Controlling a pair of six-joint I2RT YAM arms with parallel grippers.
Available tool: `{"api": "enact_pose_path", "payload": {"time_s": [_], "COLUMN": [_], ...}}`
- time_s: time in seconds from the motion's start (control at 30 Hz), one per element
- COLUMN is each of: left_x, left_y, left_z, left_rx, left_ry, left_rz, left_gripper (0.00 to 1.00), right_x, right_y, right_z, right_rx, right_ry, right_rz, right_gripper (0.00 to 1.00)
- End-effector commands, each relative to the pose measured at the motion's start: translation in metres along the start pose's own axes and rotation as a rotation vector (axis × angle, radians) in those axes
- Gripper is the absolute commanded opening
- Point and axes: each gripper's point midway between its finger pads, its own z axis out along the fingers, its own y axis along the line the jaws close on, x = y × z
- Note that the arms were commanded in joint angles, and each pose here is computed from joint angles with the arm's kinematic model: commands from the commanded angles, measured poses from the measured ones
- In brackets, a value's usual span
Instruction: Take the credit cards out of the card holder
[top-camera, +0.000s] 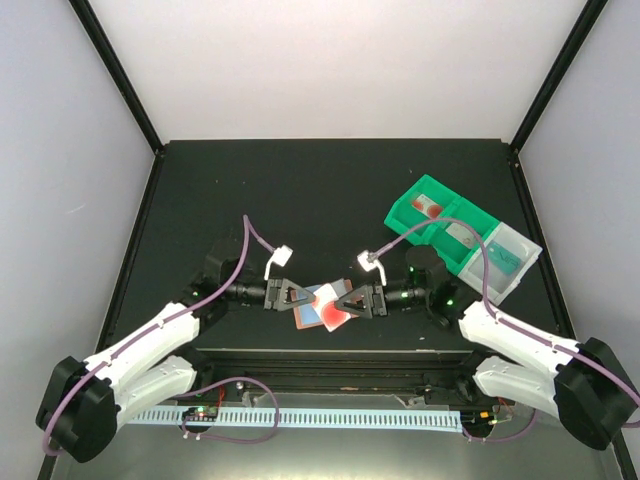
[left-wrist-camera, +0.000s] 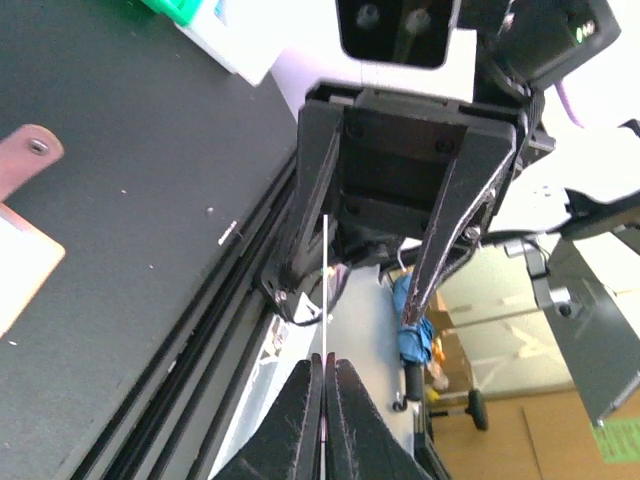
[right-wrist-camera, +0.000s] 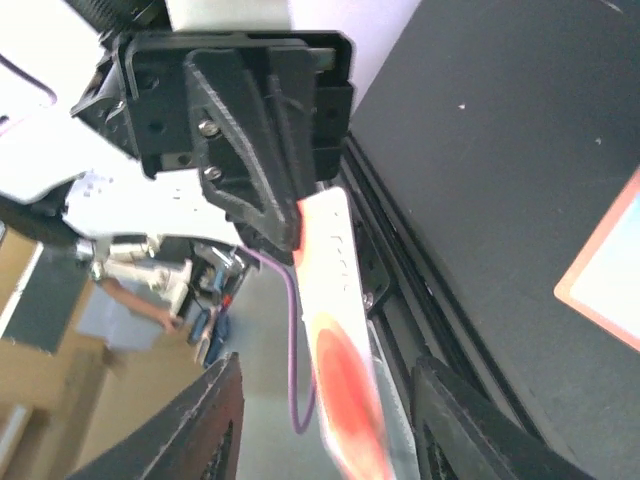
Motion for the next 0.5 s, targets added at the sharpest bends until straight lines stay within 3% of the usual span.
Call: {"api": "enact_pose_path", "payload": {"time_s": [0.0,0.1,0.2,0.23,0.47], "left_x": [-0.022,-0.031,-0.04,-0.043,-0.06], "left_y": [0.003,0.004,0.006,0.006,0.003], "left_z": [0.001,0.001,-0.001,-0.002,-0.011], "left_rx": [-0.032,-0.031,-0.041,-0.044,-0.046], "left_ry": [-0.095,-0.14,-0.199,-0.218,-0.339], "left_rz": [-0.012,-0.057,-0.095,-0.1,-0.125], "left_gripper": [0.02,0.02,0.02,0.02,0.02], "right_x": [-0.022,-0.029,-0.037,-0.04,-0.052], "right_y": [-0.008,-0.018,-0.021,-0.022,-0.018], "right_z": [-0.004,-0.006,-0.01,-0.011,-0.013], "right_rx": [0.026,0.06,0.061,0.065,0.034], "right_ry": [-0.156,-0.229,-0.297,-0.316,-0.396], "right_rz": [0.087,0.149,0.186,0.196,0.263], "right_gripper": [0.5,0.54,0.7,0.71,0.63]}}
